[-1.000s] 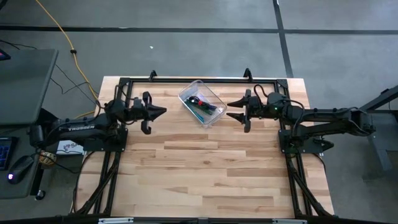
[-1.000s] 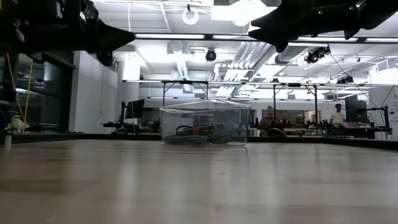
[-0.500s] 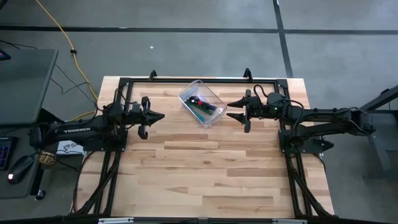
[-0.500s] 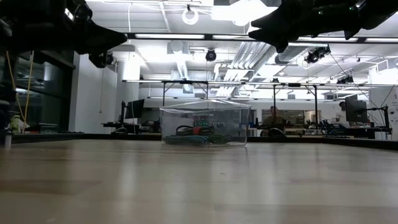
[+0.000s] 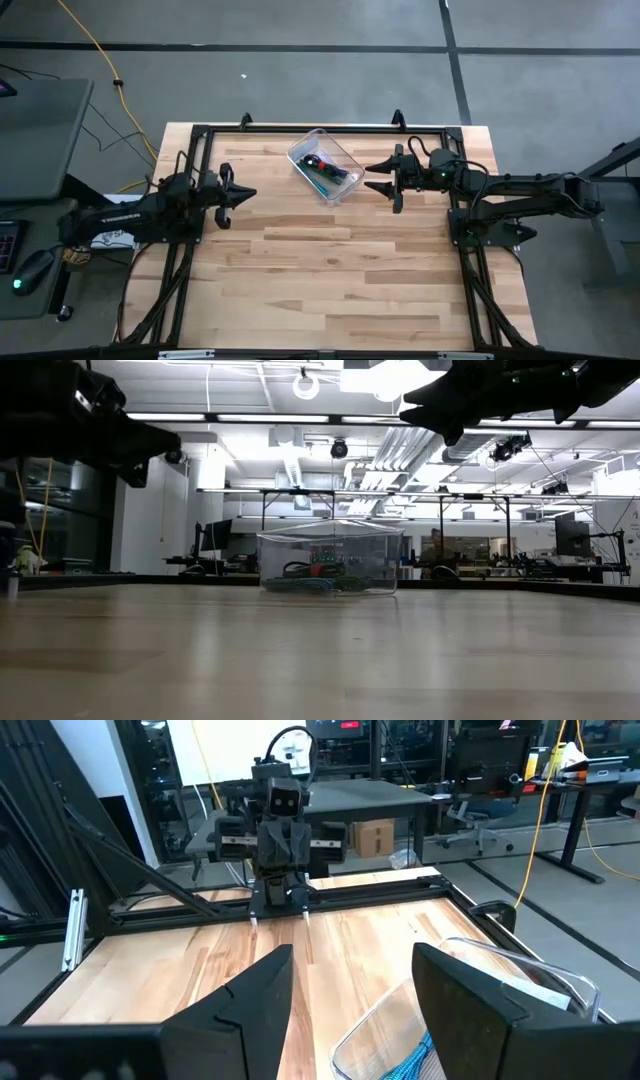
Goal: Pick and place USB-C Cables
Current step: Return to Home Position
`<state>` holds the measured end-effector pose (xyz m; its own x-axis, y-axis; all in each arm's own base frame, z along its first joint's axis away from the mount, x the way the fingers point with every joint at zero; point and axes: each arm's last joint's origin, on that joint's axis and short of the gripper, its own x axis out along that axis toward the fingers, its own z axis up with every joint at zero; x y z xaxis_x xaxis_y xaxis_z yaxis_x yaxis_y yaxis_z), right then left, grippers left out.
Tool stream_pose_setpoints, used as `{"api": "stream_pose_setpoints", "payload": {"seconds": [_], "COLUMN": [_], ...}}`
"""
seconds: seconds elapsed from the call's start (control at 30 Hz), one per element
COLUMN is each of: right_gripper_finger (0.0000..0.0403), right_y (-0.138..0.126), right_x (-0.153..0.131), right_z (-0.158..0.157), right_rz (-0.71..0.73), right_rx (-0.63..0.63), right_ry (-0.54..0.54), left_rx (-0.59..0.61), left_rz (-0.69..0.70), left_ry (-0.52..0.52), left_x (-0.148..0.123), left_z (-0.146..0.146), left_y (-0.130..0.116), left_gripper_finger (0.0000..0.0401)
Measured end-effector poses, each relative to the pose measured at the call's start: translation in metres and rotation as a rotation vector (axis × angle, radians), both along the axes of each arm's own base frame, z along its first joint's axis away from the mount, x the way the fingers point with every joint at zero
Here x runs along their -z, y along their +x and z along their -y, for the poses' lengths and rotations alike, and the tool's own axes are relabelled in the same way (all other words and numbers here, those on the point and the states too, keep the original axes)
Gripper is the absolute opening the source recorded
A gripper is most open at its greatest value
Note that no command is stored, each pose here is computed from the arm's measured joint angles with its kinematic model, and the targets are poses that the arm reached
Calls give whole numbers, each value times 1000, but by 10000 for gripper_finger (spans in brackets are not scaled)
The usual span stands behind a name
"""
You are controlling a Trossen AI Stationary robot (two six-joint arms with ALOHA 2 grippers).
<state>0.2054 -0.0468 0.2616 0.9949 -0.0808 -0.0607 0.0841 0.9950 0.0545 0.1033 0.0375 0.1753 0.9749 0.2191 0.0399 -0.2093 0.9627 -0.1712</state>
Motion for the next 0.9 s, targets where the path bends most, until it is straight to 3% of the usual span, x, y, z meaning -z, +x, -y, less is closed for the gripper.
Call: {"api": "stream_pose_setpoints", "payload": {"seconds": [0.3,0.57,0.9], "right_gripper_finger": [197,197,197], "right_y": [0,0,0], "right_x": [0,3,4], "right_z": [0,0,0], "right_rz": [-3,-29,-35], "right_rx": [0,2,5], "right_ry": [1,35,89], "left_rx": [-60,7,-44], "left_rz": [-45,-11,-1], "left_ry": [-39,-50,-22], "left_x": [9,7,5], "left_z": [9,26,35], "left_y": [-8,-6,-5], "left_gripper_finger": [0,0,0]}}
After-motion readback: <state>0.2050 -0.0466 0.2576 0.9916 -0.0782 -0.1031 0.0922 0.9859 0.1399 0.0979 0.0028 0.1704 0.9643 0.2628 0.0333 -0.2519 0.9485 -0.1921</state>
